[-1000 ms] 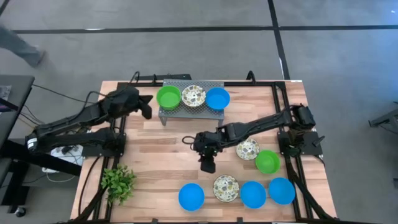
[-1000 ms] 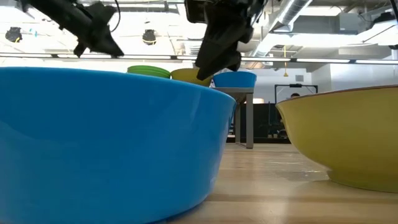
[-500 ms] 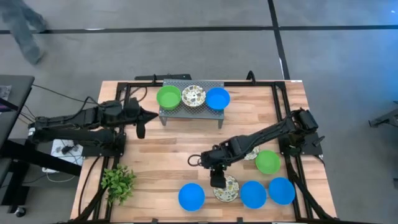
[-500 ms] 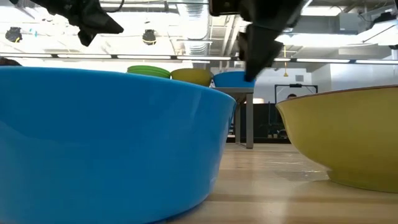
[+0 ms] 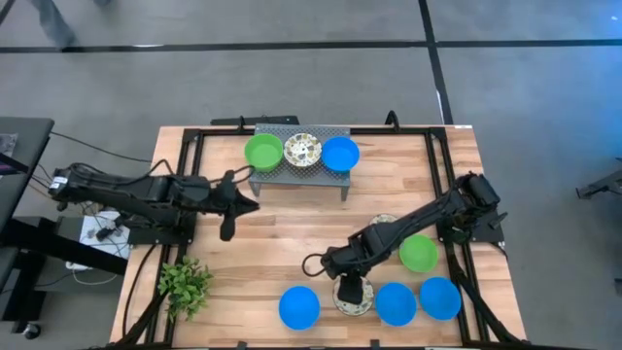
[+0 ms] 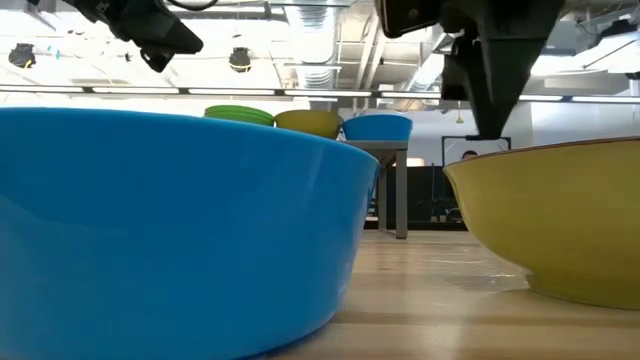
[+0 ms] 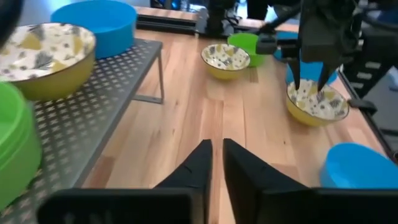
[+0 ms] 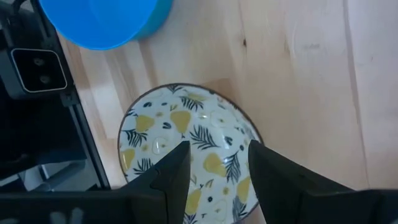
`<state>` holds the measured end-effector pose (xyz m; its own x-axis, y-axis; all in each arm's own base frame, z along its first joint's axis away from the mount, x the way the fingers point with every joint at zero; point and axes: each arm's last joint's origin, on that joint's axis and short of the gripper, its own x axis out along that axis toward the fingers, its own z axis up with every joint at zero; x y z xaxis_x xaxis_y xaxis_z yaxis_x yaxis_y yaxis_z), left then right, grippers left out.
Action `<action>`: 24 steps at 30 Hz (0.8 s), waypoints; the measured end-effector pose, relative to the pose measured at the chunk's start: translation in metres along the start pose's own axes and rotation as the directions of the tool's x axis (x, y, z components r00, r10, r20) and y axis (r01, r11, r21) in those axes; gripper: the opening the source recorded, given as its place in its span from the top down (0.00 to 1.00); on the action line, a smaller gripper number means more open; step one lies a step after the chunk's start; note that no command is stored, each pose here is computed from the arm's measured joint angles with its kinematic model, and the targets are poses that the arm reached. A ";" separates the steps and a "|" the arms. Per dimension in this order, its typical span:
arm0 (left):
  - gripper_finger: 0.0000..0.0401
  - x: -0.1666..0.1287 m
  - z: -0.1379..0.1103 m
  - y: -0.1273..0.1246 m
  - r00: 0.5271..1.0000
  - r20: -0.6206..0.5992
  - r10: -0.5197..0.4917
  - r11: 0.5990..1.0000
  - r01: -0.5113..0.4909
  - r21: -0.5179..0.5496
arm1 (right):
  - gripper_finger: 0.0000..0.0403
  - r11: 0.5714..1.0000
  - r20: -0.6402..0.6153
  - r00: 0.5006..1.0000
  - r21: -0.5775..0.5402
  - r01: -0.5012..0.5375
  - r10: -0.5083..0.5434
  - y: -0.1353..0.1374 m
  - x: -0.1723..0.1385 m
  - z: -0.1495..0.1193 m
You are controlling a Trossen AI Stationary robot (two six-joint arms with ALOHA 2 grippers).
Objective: Pick & Place Mini bowls
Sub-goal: Stack the white patterned bowl on top of the other white patterned bowl on the shelf
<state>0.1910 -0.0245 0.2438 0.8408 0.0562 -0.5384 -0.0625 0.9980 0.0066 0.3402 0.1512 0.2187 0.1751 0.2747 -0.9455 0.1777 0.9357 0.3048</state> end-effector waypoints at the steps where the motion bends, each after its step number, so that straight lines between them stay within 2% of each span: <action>1: 0.88 0.003 0.000 -0.001 1.000 -0.005 -0.001 1.000 0.001 0.008 | 0.63 1.000 -0.004 1.000 0.000 0.002 -0.002 0.001 0.000 -0.001; 8: 0.78 0.016 0.000 -0.003 1.000 -0.010 0.027 1.000 -0.027 0.010 | 0.63 0.999 0.015 0.999 0.022 0.042 -0.042 0.001 0.001 -0.002; 14: 0.77 0.016 0.000 -0.003 0.999 -0.005 0.035 0.999 -0.035 -0.002 | 0.63 0.995 -0.024 0.995 0.034 0.097 -0.096 -0.010 0.013 -0.010; 18: 0.77 0.016 0.000 -0.003 0.999 -0.004 0.035 0.999 -0.035 -0.022 | 0.63 0.993 -0.095 0.991 0.070 0.096 -0.089 -0.022 0.024 -0.018; 24: 0.77 0.016 0.001 -0.003 0.999 -0.001 0.035 0.999 -0.035 -0.023 | 0.63 0.991 -0.118 0.989 0.091 0.103 -0.092 -0.033 0.031 -0.020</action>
<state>0.2048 -0.0264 0.2359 0.8374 0.0906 -0.5390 -0.1036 0.9946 0.0062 0.3203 0.1335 0.1767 0.0424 0.2120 -0.9763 0.2819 0.9350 0.2153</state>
